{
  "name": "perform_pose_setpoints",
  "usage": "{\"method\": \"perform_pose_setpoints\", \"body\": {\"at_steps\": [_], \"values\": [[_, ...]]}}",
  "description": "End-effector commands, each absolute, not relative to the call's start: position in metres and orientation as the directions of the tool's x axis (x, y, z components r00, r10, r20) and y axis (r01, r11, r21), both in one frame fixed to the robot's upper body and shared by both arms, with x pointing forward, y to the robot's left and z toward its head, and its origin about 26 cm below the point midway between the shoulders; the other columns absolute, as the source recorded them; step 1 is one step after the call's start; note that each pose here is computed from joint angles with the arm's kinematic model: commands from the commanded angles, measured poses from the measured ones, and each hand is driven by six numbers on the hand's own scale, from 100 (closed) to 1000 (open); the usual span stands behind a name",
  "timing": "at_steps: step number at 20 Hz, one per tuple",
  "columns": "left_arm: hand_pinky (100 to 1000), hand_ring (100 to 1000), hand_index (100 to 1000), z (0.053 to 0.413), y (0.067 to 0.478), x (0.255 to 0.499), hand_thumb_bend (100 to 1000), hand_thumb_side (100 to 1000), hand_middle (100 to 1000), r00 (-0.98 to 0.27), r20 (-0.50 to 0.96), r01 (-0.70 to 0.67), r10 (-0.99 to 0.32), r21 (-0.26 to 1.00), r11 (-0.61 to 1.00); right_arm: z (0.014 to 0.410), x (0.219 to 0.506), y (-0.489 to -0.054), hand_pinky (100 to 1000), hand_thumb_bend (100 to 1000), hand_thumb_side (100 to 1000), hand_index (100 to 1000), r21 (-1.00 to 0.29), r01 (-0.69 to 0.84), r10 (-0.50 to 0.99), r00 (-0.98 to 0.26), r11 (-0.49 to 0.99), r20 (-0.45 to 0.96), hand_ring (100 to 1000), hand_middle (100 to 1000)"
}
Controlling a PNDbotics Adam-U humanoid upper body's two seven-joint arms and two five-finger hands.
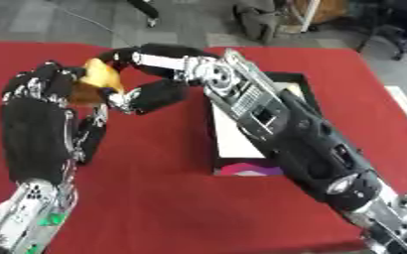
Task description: Pick up the objects with one hand, pass them to the other hand, and then place them into the box on the other side of the table.
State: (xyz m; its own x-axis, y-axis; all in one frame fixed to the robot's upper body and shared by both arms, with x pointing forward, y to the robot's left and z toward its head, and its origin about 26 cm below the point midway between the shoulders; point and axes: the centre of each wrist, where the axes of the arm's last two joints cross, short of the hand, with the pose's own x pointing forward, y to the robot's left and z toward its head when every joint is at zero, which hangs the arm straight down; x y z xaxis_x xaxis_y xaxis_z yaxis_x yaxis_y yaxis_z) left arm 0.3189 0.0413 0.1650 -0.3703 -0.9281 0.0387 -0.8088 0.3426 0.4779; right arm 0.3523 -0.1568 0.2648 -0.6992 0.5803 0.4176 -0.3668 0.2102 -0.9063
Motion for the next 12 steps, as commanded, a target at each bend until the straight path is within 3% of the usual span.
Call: {"method": "perform_pose_setpoints", "body": {"at_steps": [1,2,6,12], "values": [[502,394,497,0.1766,0.0328,0.3147,100,100,290,-0.405,0.037,-0.817,-0.914,0.434,0.38,0.2698,0.3551,-0.1582,1000,100,538,1000,-0.903,-0.373,0.588,-0.688,0.214,0.425,1000,613],[503,395,499,0.1762,0.0327,0.3148,100,100,291,-0.406,0.037,-0.816,-0.913,0.435,0.381,0.2696,0.3557,-0.1586,1000,100,524,1000,-0.896,-0.382,0.587,-0.681,0.226,0.439,1000,559],[509,405,515,0.1754,0.032,0.3143,100,100,304,-0.422,0.039,-0.808,-0.906,0.438,0.395,0.2702,0.3566,-0.1594,941,100,397,861,-0.854,-0.425,0.549,-0.654,0.301,0.52,974,401],[534,436,551,0.173,0.0323,0.3151,100,100,343,-0.446,0.039,-0.789,-0.894,0.454,0.413,0.2732,0.3539,-0.1597,922,100,288,756,-0.759,-0.499,0.443,-0.618,0.418,0.65,921,275]]}}
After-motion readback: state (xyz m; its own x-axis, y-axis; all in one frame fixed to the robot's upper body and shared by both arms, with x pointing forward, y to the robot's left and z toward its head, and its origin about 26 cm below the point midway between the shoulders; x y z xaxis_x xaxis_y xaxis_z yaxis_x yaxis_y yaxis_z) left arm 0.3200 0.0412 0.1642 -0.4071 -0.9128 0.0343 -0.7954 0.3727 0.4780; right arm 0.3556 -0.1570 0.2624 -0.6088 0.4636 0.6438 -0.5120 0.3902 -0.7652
